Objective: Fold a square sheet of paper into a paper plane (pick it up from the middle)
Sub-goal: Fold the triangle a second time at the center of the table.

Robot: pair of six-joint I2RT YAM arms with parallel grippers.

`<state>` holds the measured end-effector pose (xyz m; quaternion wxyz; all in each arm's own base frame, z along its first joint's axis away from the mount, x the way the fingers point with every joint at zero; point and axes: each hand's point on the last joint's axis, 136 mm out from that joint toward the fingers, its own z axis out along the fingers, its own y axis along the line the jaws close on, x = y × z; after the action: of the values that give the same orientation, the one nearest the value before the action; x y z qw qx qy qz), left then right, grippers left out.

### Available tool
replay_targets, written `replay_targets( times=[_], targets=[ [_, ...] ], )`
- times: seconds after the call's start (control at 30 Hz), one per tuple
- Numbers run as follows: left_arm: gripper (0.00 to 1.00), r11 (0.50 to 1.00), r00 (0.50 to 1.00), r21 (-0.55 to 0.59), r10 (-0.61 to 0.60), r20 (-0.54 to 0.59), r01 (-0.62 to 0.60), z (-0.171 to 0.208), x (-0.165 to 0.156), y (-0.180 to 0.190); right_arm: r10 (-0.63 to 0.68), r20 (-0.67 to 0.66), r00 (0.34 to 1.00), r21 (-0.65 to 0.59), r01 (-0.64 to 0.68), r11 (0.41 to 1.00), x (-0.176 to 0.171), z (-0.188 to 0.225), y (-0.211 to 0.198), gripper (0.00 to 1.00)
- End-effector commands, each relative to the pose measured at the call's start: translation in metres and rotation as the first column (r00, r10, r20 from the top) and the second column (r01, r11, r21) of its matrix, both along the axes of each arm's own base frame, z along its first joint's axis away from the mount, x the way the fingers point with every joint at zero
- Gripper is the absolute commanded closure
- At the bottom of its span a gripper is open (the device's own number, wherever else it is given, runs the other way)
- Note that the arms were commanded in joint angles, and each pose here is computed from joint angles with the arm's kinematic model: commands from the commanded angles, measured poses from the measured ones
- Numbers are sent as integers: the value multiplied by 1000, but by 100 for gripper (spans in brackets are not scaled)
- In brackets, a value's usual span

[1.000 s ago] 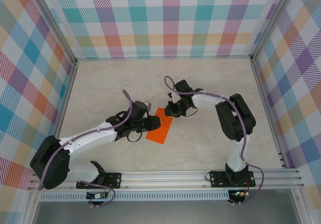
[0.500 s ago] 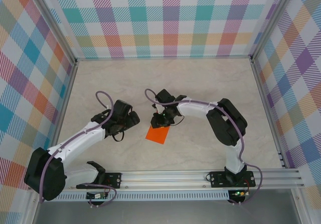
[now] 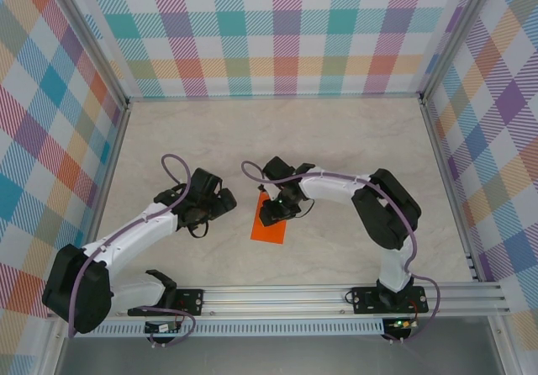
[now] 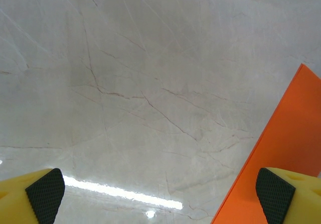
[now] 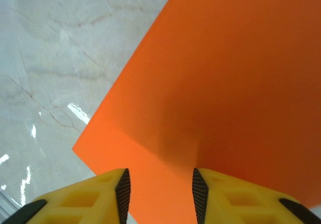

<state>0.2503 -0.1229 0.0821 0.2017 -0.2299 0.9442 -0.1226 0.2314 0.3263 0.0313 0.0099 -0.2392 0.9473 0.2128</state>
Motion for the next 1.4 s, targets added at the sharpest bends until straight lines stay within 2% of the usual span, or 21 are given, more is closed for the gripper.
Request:
replay_targets(
  times=[0.0,0.1,0.17,0.33,0.53,0.7,0.83,1.2,1.37],
  targets=[
    [0,998,999,-59,-26,-47,23,-9,-9,-8,-162,95,982,22,160,987,43,24,-7,54],
    [0,990,997,-129,-69,-45,63,-8,-11,-22,-288,86,954,24,287,958,69,20,-18,53],
    [1,981,995,-177,-94,-39,86,-7,-12,-31,-328,71,942,37,326,945,80,17,-21,53],
    [3,960,993,-263,-110,-51,93,-10,-20,-49,-332,57,942,24,331,943,96,7,-18,54],
    [10,945,989,-311,-128,-72,100,-15,-30,-67,-339,21,941,-22,339,940,95,-18,-25,55],
    [15,935,980,-330,-173,-96,132,-19,-37,-87,-362,20,932,-77,362,929,93,-34,-41,55],
    [24,930,969,-333,-208,-131,155,-27,-43,-102,-383,-2,924,-109,380,918,89,-46,-50,55],
    [49,927,957,-329,-243,-157,181,-41,-42,-127,-410,-47,911,-109,403,909,84,-56,-58,56],
    [53,934,952,-304,-248,-178,187,-45,-41,-130,-414,-52,909,-108,407,907,84,-58,-59,56]
  ],
)
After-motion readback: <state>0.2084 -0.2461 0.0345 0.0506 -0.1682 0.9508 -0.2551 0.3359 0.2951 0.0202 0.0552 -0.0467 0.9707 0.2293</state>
